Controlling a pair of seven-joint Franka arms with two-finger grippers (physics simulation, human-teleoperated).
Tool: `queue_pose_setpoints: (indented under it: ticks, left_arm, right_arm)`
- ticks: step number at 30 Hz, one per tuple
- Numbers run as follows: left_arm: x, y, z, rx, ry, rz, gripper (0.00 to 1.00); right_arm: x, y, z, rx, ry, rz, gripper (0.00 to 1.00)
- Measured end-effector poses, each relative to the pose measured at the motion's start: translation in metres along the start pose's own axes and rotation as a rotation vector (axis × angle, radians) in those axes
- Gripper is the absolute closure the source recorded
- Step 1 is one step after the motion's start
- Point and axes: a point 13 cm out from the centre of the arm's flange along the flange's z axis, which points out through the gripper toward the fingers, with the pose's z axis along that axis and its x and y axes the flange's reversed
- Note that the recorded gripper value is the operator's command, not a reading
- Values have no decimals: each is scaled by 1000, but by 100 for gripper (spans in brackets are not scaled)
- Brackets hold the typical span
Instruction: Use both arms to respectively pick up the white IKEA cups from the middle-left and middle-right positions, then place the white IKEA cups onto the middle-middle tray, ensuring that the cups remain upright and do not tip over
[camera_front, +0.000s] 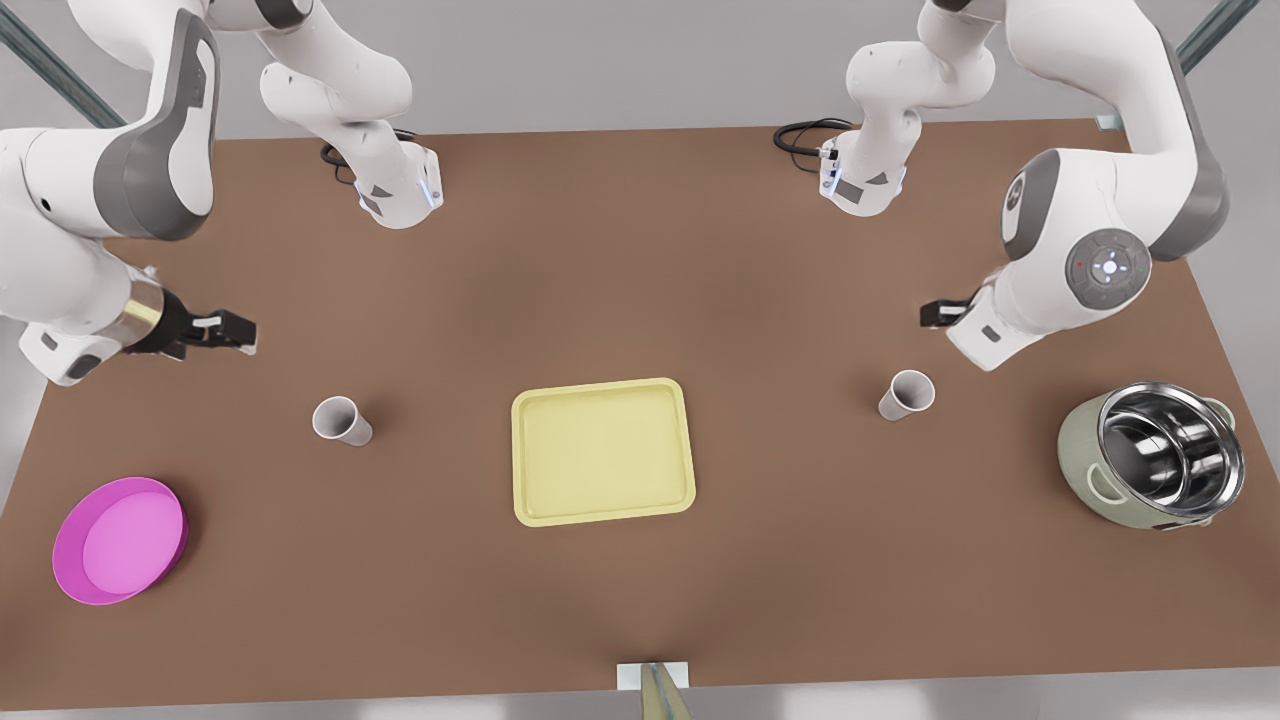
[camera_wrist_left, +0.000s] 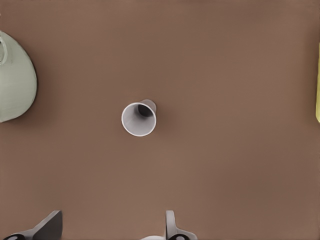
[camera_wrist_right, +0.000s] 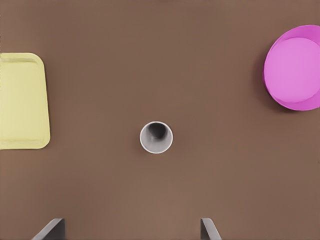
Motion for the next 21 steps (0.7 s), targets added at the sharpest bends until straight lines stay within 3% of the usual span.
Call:
queue_pose_setpoints:
  ticks: [3,7,11,21]
  left_arm:
    - [-10,-2,9,6,-9,3,0]
    - [-36,27,146,27,92,-58,0]
    - [-57,34,240,71,56,-97,0]
    - [-73,56,304,131,-49,-182,0]
  right_arm:
    - [-10,1,2,2,-29,-11,0]
    - [-25,-1,30,13,-8,-22,0]
    - [-45,-1,81,12,56,-32,0]
    - [-55,-2,179,-4,114,-40,0]
